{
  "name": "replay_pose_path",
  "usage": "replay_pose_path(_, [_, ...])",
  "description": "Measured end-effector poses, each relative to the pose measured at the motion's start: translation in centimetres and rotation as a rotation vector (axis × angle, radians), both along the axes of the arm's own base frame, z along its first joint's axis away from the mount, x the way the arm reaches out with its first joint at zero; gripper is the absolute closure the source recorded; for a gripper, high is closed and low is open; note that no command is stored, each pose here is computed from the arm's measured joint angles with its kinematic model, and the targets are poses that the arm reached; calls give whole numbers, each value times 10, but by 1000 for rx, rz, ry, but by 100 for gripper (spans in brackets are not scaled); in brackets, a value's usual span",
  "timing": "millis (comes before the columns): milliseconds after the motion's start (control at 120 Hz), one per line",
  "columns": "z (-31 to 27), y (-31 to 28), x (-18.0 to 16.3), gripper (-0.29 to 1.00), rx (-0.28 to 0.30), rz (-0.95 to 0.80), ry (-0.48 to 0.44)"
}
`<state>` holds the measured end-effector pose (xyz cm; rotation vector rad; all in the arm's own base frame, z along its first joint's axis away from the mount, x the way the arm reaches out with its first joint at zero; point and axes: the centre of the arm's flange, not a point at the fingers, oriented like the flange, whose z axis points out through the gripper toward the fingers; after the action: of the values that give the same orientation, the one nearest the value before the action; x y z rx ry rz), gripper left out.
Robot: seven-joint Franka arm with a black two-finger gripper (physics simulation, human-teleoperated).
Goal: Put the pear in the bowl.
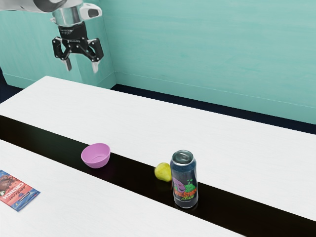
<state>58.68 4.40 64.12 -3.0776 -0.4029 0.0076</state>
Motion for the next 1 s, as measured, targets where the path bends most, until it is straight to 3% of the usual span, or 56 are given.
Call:
replay_pose_path(158, [-1,-9,4,0,-2,-4,-13])
replay_pose_path(358, [-64,-106,51,0,-13,-80,-37])
replay_pose_path(467, [-71,-140,51,0,-15,10,-38])
replay_pose_path(567, [-118,-163,66,0,6,86,16])
replay_pose_path(675, [-157,-171,74,0,-16,233,74])
replay_pose_path(842, [-247,-184,66,0,-20,452,175])
replay_pose_path(1000, [-292,-200,57,0,-36,611,184])
